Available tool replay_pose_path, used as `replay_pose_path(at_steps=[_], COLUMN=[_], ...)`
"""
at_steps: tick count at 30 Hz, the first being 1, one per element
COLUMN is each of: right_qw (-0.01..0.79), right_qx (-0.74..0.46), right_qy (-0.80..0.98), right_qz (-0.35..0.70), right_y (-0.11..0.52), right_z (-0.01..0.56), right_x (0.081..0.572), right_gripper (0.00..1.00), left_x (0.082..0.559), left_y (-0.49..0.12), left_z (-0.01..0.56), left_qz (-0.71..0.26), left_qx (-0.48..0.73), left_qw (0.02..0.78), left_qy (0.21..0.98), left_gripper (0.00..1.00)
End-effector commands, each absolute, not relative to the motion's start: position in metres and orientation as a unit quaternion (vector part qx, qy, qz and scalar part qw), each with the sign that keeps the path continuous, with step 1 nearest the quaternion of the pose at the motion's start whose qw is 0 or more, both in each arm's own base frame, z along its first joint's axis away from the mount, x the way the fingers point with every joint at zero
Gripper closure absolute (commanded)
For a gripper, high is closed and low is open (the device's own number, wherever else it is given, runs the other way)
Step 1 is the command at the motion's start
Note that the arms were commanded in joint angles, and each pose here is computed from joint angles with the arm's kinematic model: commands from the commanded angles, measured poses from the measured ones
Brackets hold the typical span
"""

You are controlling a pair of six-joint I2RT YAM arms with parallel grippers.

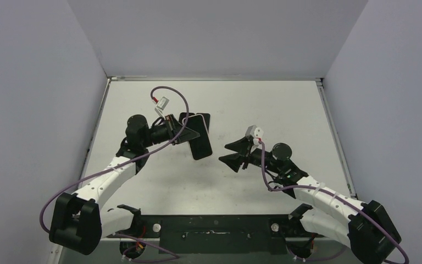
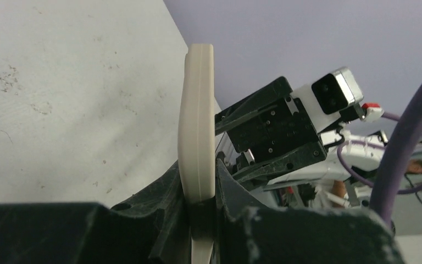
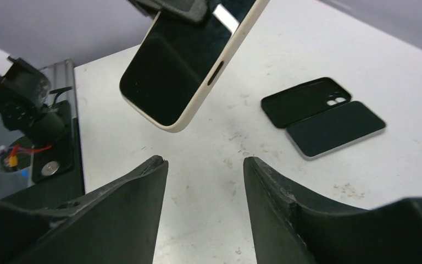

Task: Take the phone out of the phone case
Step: Remove the phone case from the phone.

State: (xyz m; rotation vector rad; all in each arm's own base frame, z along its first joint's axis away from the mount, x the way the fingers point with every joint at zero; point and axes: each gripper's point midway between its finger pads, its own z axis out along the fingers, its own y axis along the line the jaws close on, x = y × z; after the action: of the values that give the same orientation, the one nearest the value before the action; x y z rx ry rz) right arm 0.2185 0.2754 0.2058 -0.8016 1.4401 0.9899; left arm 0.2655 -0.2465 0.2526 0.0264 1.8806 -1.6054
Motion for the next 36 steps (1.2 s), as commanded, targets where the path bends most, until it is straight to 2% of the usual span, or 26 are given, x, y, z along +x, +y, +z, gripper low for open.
replay_pose_path(at_steps=[1,16,19,23,26,28,32,36], right_qw=[0.523,0.436,0.425,0.417,0.418,0.420,0.416,0.424], right_qx=[-0.393,-0.470,-0.479,-0.486,-0.495,-0.498,-0.505,-0.512], right_qy=[0.585,0.554,0.549,0.548,0.546,0.544,0.536,0.531], right_qz=[0.478,0.531,0.537,0.539,0.532,0.529,0.533,0.526], right_y=[0.287,0.329,0.334,0.335,0.335,0.336,0.337,0.337], right_z=[0.219,0.221,0.218,0.213,0.209,0.210,0.212,0.213], right_x=[0.192,0.176,0.173,0.172,0.173,0.174,0.173,0.175], right_gripper=[0.45,0.49,0.55,0.69,0.86,0.94,1.00,1.00], left_x=[0.247,0.230,0.227,0.224,0.222,0.220,0.218,0.213], left_y=[-0.252,-0.256,-0.258,-0.259,-0.261,-0.263,-0.265,-0.267], left_z=[0.275,0.283,0.284,0.285,0.287,0.288,0.285,0.284], left_qz=[-0.605,-0.617,-0.624,-0.631,-0.640,-0.643,-0.644,-0.649], left_qx=[0.152,0.218,0.220,0.218,0.219,0.223,0.225,0.228], left_qw=[0.339,0.327,0.323,0.319,0.316,0.313,0.308,0.299], left_qy=[0.704,0.682,0.677,0.673,0.666,0.663,0.663,0.662], left_gripper=[1.00,1.00,1.00,1.00,1.00,1.00,1.00,1.00])
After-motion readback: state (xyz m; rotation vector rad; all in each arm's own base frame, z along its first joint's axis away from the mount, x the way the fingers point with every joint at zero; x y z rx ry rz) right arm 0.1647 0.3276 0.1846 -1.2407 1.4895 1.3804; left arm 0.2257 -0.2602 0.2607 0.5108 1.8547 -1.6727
